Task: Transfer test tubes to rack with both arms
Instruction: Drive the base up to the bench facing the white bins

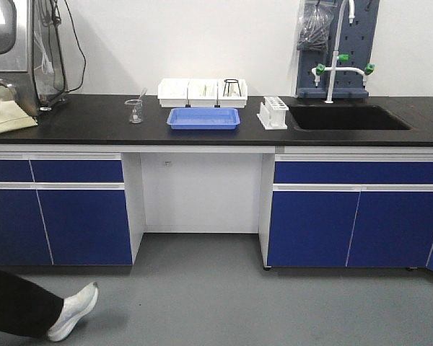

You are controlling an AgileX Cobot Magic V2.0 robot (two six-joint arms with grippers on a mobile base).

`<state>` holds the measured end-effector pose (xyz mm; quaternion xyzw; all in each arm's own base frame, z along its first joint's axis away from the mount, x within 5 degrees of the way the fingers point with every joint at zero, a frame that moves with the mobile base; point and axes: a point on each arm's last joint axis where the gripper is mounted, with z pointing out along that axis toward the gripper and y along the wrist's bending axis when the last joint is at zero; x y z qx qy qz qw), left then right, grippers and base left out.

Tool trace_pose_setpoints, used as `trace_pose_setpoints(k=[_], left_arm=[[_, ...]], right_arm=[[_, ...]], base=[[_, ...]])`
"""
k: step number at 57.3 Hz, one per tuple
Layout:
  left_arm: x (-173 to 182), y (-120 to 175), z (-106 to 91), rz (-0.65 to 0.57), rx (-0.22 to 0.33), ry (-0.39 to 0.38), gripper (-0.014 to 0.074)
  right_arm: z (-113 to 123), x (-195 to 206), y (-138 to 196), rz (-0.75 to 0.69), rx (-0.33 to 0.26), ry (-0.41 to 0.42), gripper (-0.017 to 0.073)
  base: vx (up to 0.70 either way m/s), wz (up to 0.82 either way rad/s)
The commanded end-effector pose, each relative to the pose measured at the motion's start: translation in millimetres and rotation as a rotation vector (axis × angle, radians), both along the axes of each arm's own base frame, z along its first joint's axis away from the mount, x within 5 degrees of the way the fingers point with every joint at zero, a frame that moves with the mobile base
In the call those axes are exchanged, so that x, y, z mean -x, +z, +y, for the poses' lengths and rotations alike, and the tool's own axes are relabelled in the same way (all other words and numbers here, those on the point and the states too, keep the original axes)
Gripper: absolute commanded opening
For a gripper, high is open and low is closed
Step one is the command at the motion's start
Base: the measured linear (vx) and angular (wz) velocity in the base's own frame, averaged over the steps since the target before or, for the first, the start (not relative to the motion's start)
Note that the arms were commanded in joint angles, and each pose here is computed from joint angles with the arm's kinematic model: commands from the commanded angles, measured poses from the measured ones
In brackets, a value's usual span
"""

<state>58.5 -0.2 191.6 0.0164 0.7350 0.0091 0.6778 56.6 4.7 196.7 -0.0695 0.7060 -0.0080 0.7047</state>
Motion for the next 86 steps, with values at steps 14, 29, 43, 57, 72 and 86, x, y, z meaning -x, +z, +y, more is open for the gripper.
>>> trace_pose_setpoints(k=[14, 29, 43, 57, 72, 86], left_arm=[[0.0, 15.3, -0.5, -0.094, 0.005, -0.006, 0.0054], [0.0, 15.3, -0.5, -0.094, 0.005, -0.006, 0.0054], [0.0, 15.3, -0.5, -0.094, 0.005, -0.006, 0.0054], [0.0, 15.3, -0.5, -0.094, 0.005, -0.006, 0.0054], [0.0, 15.3, -0.5, -0.094, 0.005, -0.006, 0.0054], [0.0, 15.3, -0.5, -0.094, 0.005, -0.006, 0.0054]], right_arm=[[0.4, 0.4, 3.5, -0.078, 0.001, 0.004, -0.0009], [0.4, 0.5, 3.5, -0.079, 0.001, 0.004, -0.0009], [0.4, 0.5, 3.5, -0.079, 0.001, 0.004, -0.0009], [0.4, 0.5, 3.5, -0.079, 0.001, 0.004, -0.0009], [0.4, 0.5, 3.5, -0.079, 0.001, 0.004, -0.0009], [0.4, 0.5, 3.5, -0.079, 0.001, 0.004, -0.0009]], base=[[0.00, 0.00], [0.00, 0.00], [0.01, -0.02], [0.02, -0.01], [0.07, -0.02], [0.15, 0.03]])
